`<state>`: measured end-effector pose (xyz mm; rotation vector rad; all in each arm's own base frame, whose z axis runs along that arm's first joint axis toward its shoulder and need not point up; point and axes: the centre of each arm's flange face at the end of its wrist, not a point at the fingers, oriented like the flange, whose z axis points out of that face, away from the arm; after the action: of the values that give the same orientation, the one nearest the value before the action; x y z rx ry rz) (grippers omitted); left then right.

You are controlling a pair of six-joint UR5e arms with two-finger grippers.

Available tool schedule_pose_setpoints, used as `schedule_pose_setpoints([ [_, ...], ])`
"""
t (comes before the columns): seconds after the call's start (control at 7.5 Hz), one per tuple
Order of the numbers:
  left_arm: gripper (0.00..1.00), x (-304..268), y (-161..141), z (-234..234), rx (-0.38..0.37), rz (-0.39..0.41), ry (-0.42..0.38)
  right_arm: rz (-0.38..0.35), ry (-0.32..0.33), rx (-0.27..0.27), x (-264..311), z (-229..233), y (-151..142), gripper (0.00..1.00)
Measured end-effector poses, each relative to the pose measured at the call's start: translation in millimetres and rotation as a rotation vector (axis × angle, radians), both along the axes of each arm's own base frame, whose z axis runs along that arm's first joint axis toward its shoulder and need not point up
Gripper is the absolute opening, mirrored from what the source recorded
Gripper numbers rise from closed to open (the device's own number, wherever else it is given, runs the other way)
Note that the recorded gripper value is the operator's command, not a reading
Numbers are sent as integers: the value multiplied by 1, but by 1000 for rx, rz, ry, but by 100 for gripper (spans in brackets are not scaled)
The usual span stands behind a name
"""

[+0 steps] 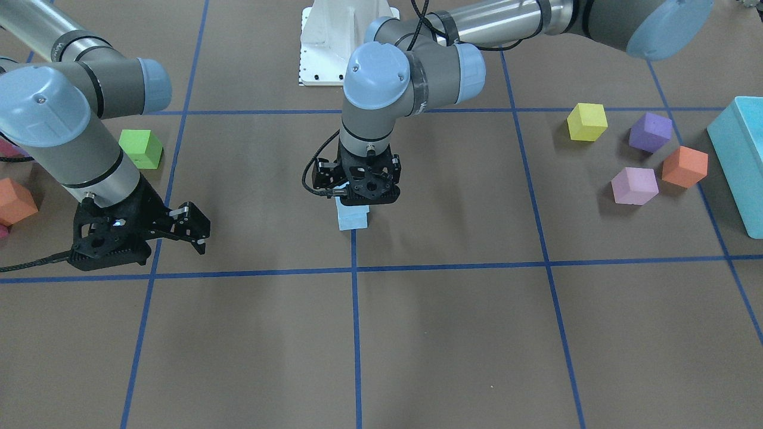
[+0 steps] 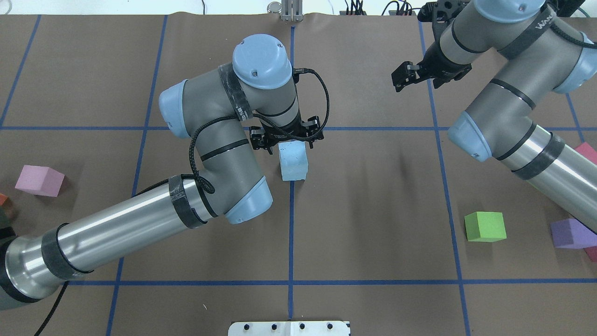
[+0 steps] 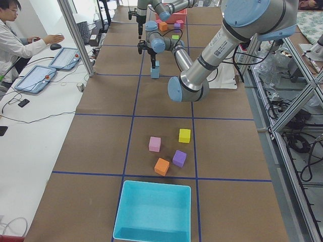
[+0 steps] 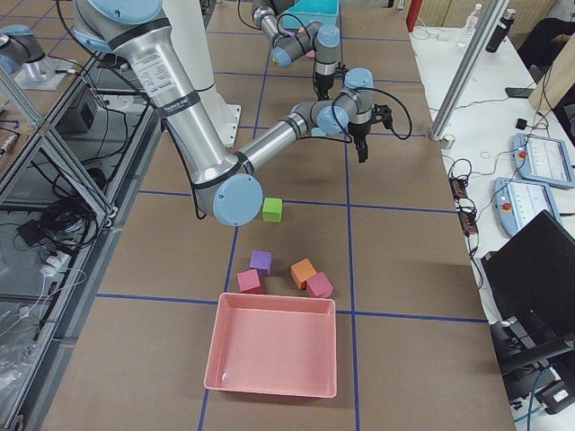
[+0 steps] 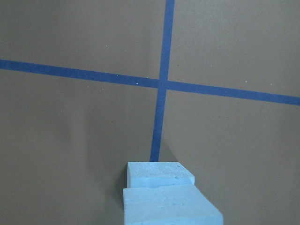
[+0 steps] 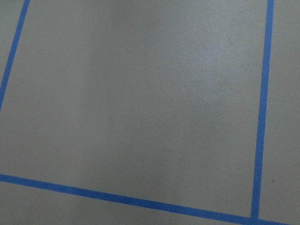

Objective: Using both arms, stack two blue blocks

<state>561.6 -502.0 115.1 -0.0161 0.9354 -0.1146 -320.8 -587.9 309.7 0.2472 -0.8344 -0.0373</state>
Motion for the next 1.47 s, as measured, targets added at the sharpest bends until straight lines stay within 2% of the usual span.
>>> schedule_pose_setpoints([
  [0.27, 99, -72, -25, -1, -19, -3, 35, 30, 5, -13, 40, 24, 21, 100],
  [0.4, 99, -125, -35, 19, -4, 11, 43, 46, 15, -29, 66, 45, 33, 100],
  [0.67, 99, -240, -56, 74, 100, 52, -29, 66, 11, -75, 144, 90, 40, 100],
  [0.93, 99, -351, -75, 156, 209, 132, -119, 129, -5, -131, 236, 137, 49, 100],
  [1.07, 99, -402, -75, 207, 231, 170, -143, 129, 11, -127, 278, 168, 64, 100],
  [1.2, 99, -446, -70, 253, 236, 192, -164, 116, 30, -122, 311, 199, 84, 100],
  [1.47, 99, -511, -46, 333, 225, 230, -195, 111, 50, -147, 343, 241, 119, 100],
])
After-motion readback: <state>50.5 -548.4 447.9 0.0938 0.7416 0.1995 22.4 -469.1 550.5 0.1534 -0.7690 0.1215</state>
